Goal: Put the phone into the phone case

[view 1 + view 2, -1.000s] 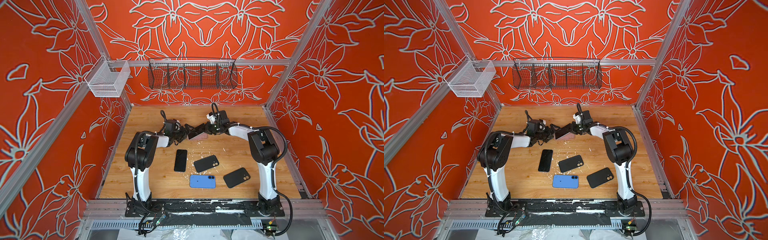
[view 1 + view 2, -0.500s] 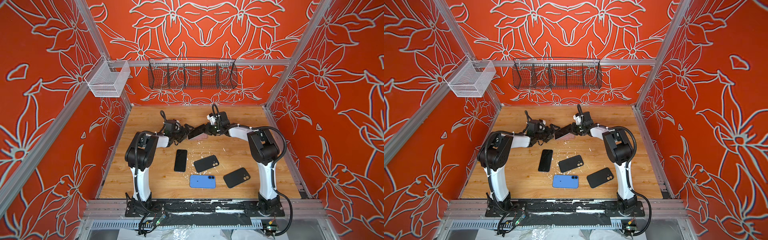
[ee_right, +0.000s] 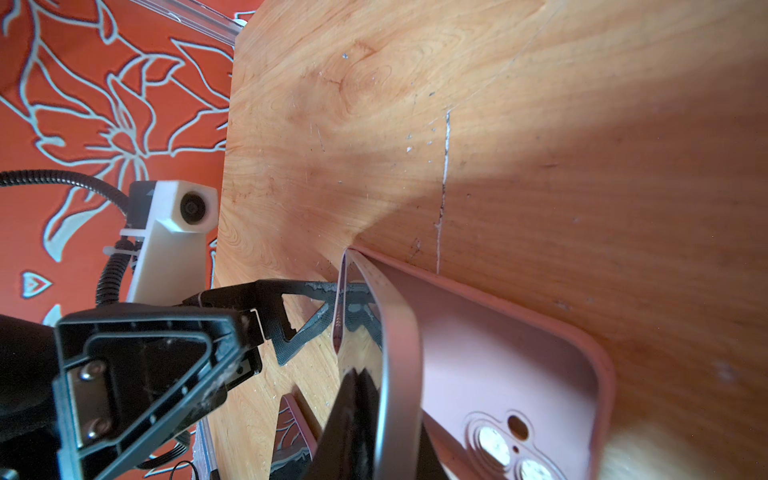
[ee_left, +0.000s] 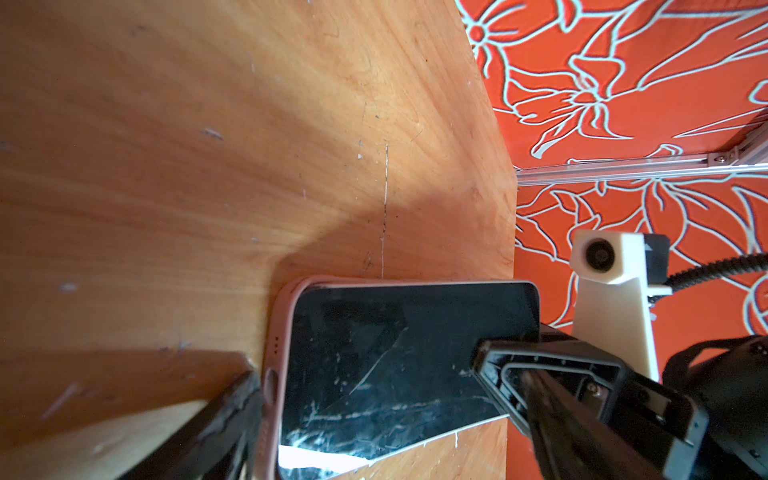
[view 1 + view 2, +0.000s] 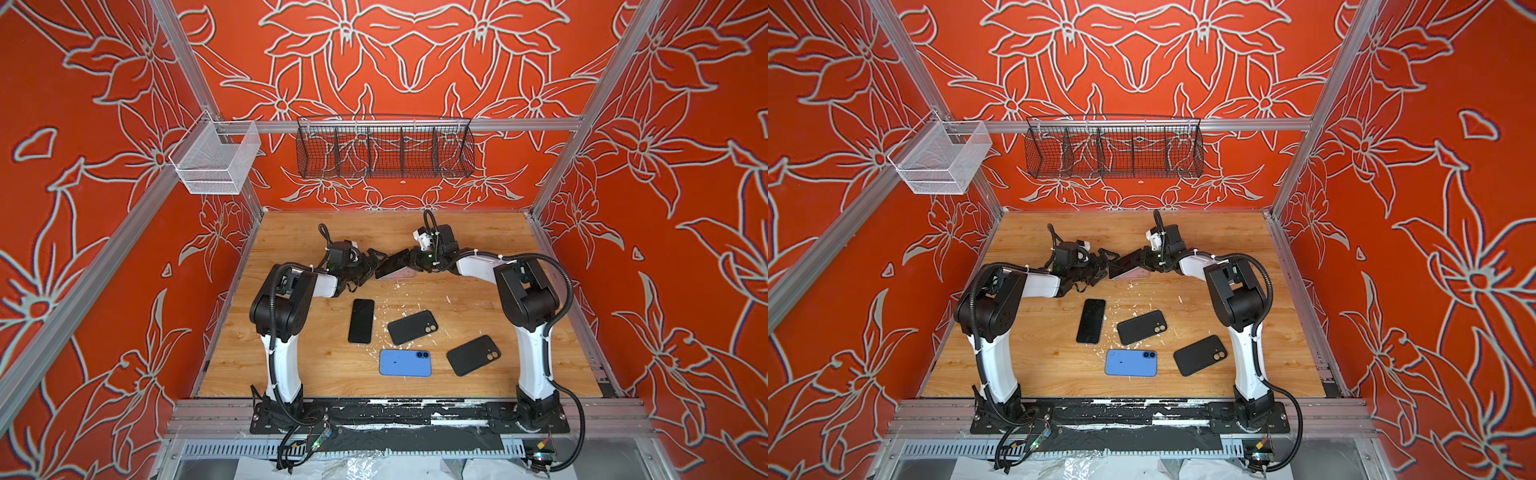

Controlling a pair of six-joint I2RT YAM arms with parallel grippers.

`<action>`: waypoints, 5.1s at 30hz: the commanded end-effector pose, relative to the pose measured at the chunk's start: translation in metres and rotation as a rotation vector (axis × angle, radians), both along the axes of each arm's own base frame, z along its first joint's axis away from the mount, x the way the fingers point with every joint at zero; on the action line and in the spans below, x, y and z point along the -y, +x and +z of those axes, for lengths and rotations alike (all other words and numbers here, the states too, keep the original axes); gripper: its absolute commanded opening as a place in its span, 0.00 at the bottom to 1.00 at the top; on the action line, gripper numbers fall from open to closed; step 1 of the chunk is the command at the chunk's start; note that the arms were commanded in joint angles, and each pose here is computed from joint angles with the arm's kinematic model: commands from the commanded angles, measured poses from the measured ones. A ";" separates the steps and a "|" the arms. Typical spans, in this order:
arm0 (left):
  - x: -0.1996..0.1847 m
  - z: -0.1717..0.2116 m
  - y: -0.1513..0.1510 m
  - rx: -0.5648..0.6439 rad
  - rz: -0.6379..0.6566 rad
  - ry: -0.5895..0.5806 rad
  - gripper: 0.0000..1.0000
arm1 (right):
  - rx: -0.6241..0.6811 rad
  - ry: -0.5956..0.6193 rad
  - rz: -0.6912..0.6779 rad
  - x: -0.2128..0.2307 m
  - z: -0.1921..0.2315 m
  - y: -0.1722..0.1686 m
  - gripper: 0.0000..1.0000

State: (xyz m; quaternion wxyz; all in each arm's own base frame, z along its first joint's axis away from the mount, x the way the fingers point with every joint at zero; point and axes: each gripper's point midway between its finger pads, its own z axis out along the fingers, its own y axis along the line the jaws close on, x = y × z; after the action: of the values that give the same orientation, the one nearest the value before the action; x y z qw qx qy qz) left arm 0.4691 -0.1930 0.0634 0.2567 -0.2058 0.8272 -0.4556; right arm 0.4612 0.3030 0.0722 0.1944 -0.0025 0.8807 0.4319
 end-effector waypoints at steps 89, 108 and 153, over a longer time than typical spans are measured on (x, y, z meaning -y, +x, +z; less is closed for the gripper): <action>0.002 0.042 -0.029 0.011 -0.041 0.112 0.99 | 0.076 -0.801 -0.107 0.064 0.003 -0.039 0.46; 0.012 0.028 -0.022 -0.023 -0.067 0.089 1.00 | 0.043 -0.814 -0.103 0.063 -0.011 -0.038 0.38; 0.032 0.002 -0.019 -0.062 -0.110 0.110 1.00 | -0.063 -0.752 -0.097 0.053 -0.053 -0.045 0.12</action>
State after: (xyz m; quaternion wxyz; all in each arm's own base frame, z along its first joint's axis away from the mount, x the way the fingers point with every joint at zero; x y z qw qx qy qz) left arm 0.4454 -0.2184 0.0629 0.2121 -0.1709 0.8692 -0.4128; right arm 0.4283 0.2427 0.0457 0.2091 -0.0130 0.9758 0.0630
